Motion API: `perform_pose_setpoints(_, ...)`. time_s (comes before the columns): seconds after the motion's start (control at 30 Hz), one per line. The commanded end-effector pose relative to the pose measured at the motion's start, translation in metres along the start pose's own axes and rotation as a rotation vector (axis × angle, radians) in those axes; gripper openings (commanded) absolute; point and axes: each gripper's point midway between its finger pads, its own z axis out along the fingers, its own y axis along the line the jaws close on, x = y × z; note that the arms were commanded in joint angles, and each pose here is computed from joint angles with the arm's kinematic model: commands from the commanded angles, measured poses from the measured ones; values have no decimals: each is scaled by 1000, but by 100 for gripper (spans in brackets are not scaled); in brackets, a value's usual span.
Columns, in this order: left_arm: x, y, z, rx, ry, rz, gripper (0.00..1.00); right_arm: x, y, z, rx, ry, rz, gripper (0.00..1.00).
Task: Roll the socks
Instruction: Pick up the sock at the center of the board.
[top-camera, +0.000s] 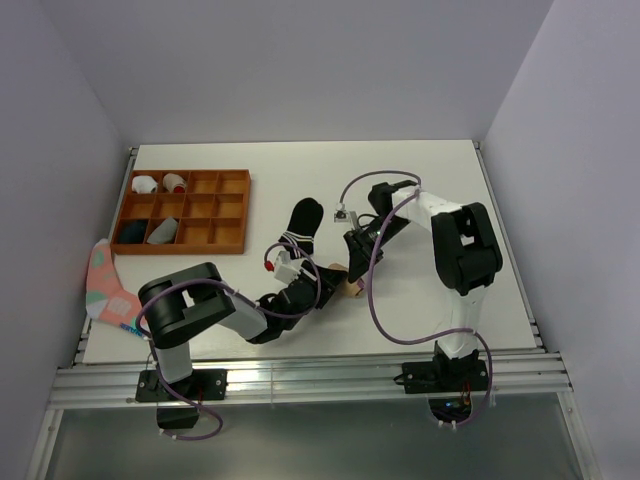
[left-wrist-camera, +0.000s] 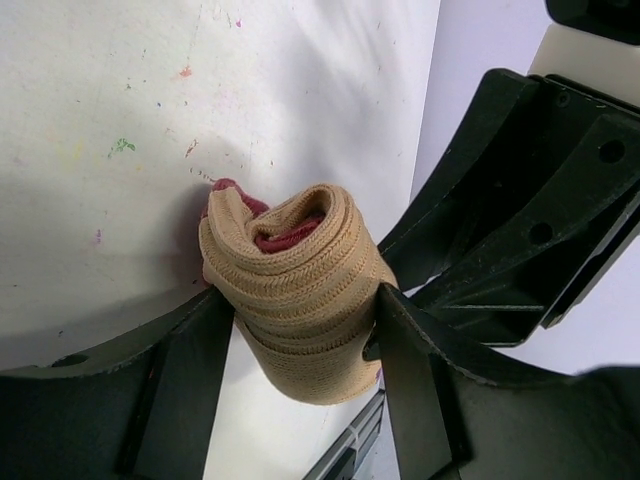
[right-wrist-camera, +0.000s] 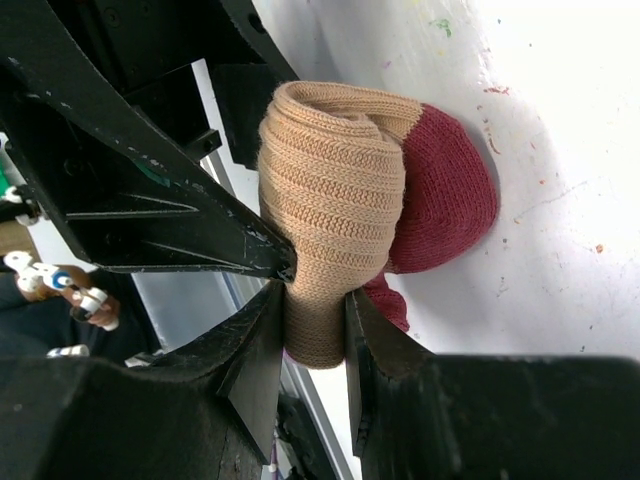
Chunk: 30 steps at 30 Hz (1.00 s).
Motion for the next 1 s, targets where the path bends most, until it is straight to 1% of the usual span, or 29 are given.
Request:
perform_pose_setpoints(0.0,-13,6,5,-37,-65,-5,64,-7,75,-8,-167,-25,-11,14)
perform_pose_setpoints(0.07,-13,6,5,-49,-68,1,64,-6,79,-6,-167,-21,-24,13)
perform_pose_setpoints(0.2,-12,0,4,-46,-76,-4,68,-6,85,-7,-177,-20,-45,13)
perform_pose_setpoints(0.3,-13,-4,2,-42,-88,-14,68,-8,92,-9,-194,-22,-63,14)
perform_pose_setpoints(0.57,-18,-14,0,-19,-111,-11,65,-2,101,-11,-237,-2,-60,13)
perform_pose_setpoints(0.67,-18,-19,-1,-1,-111,-7,61,-2,100,-9,-231,0,-62,13)
perform_pose_setpoints(0.7,-19,-21,-2,4,-112,-7,56,-2,100,-10,-229,-1,-59,14)
perform_pose_setpoints(0.77,-19,-25,-3,16,-111,-1,51,-3,100,-10,-227,-1,-62,13)
perform_pose_setpoints(0.8,-19,-27,-3,24,-110,0,45,-3,99,-10,-224,-3,-66,14)
perform_pose_setpoints(0.83,-19,-29,-4,29,-108,5,42,-3,99,-10,-213,1,-63,14)
perform_pose_setpoints(0.87,-18,-32,-4,38,-104,11,34,-3,98,-10,-207,0,-66,14)
perform_pose_setpoints(0.97,-15,-39,-4,56,-87,29,21,-3,94,-9,-171,4,-74,17)
